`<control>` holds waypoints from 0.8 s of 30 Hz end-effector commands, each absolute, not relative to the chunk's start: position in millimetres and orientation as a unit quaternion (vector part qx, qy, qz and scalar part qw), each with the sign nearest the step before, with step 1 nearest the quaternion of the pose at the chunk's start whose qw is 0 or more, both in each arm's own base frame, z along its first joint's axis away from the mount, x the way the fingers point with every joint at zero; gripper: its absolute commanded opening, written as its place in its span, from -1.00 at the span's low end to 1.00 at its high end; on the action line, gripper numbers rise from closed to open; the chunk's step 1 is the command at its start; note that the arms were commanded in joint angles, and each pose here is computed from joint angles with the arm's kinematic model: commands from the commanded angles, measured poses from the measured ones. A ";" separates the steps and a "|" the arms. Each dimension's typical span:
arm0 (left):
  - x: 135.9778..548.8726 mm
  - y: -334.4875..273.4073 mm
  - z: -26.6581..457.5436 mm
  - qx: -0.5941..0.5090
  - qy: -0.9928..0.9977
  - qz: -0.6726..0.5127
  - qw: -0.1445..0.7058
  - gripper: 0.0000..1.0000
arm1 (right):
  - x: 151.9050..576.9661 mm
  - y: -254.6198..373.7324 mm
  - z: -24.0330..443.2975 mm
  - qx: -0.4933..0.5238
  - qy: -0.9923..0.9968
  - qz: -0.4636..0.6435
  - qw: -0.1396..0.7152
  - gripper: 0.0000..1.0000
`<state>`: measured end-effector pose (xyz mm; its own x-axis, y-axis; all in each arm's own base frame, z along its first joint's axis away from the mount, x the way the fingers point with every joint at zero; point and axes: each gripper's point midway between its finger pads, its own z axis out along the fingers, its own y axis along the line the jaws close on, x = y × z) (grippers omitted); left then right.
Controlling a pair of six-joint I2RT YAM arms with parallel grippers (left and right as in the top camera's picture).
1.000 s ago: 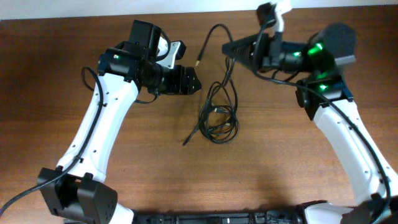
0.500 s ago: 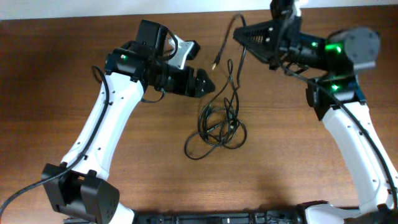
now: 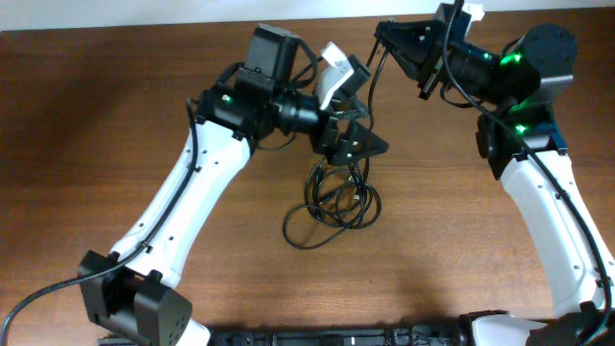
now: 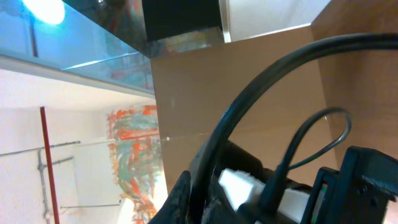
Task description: Untangle cables
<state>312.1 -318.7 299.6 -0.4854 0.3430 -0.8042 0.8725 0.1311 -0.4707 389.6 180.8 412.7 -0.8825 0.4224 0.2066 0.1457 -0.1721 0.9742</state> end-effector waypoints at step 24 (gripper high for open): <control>339.7 -301.9 327.2 0.266 0.788 -0.485 0.271 1.00 | 400.1 150.5 360.5 0.274 0.678 0.677 0.080 -0.92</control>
